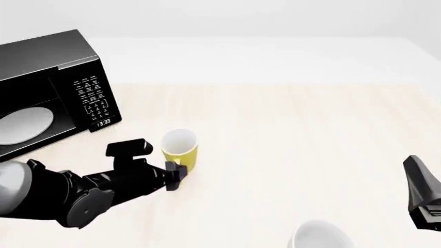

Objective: Put the yellow and white mug in the microwave and close it.

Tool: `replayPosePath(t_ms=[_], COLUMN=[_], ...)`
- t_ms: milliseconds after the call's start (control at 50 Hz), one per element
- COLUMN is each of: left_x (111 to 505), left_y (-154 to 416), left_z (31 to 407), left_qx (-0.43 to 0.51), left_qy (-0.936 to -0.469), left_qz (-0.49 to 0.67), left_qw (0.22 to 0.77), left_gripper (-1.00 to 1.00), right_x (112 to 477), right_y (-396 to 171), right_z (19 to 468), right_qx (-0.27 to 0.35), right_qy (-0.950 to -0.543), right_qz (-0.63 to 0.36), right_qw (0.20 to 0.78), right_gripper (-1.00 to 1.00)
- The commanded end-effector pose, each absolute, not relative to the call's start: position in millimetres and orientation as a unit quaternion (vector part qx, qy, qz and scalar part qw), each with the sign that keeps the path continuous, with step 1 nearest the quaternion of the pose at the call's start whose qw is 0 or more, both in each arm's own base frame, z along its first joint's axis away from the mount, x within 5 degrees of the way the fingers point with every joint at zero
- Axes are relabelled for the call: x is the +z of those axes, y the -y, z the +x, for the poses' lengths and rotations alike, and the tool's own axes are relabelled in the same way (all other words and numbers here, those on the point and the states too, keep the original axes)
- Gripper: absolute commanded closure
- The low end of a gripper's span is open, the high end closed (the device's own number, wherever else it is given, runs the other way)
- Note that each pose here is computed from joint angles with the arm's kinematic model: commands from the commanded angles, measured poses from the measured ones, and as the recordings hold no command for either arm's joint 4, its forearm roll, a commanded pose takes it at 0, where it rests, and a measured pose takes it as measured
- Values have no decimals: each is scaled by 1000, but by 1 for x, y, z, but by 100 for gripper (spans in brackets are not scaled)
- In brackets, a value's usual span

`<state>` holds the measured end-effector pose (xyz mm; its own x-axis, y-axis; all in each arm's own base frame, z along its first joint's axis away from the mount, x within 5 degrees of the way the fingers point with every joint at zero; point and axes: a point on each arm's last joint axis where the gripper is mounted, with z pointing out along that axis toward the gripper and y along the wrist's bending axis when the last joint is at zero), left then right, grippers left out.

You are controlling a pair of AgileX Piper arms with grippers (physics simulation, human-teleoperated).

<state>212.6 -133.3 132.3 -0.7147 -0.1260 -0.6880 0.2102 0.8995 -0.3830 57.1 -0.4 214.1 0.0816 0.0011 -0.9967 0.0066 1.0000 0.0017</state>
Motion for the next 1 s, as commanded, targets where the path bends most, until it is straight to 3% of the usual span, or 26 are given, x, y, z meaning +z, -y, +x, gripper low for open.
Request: replayPosePath(t_ms=[20,300,320,1000], left_x=[123,116,119,168], left_y=[139,145,145,118], left_z=[212,209,208,190], left_qx=[-228,-236,-240,-244], left_qy=[-903,-906,-903,-879], left_qz=[19,13,12,15], left_qw=[364,352,356,409], left_gripper=[-100,-100,100,100], right_x=[214,214,214,214], right_y=[0,0,0,0], right_z=[57,57,57,57], right_qx=[-2,-2,-2,-2], right_qy=[-678,-678,-678,-678], right_qz=[3,3,3,3], right_qw=[735,735,735,735], right_gripper=[-100,-100,-100,-100])
